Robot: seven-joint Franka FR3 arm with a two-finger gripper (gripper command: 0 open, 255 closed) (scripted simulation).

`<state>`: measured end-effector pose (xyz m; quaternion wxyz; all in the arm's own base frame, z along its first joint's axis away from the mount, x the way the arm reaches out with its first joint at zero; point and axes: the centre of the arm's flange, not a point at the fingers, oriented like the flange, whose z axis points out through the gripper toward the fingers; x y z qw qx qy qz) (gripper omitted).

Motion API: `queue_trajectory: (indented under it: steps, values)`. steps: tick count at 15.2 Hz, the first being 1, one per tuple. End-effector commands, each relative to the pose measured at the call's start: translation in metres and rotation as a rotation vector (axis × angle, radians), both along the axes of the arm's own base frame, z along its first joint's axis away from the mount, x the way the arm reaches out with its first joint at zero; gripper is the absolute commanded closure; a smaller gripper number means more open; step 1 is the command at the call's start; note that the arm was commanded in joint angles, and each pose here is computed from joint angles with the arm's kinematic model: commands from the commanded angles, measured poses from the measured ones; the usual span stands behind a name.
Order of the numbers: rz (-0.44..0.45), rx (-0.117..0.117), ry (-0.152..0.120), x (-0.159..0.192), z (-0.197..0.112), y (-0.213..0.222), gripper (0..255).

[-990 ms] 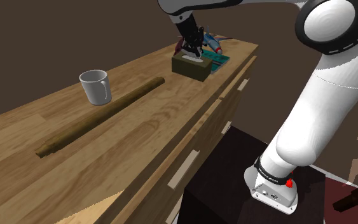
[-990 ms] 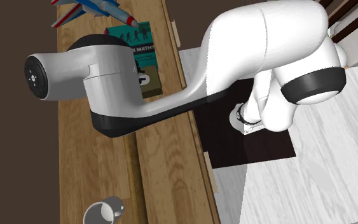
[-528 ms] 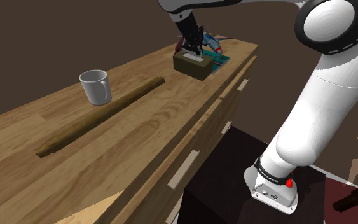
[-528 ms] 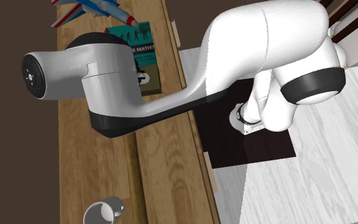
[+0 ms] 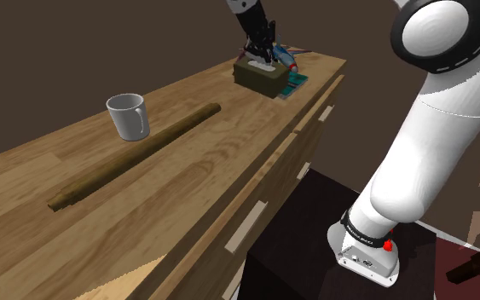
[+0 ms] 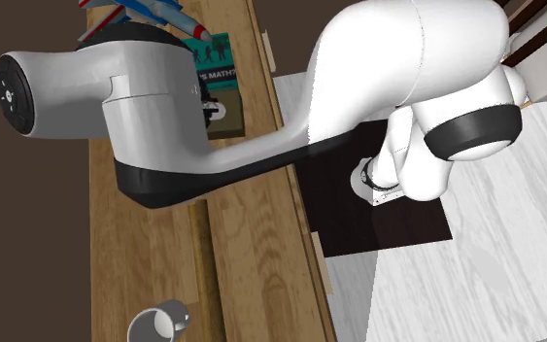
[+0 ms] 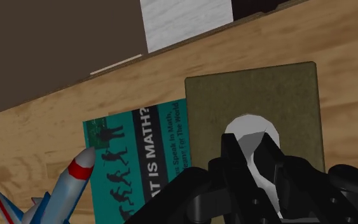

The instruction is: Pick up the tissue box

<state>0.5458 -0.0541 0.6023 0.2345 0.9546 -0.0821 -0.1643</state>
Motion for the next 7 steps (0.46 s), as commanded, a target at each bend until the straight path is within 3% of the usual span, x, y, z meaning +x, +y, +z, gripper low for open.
queue_trajectory:
  steps: [1, 7]
  values:
    - [0.0, 0.0, 0.0, 0.0, 0.011, 0.0, 255]
    - [0.0, 0.0, 0.0, 0.0, 0.033, 0.0, 255]
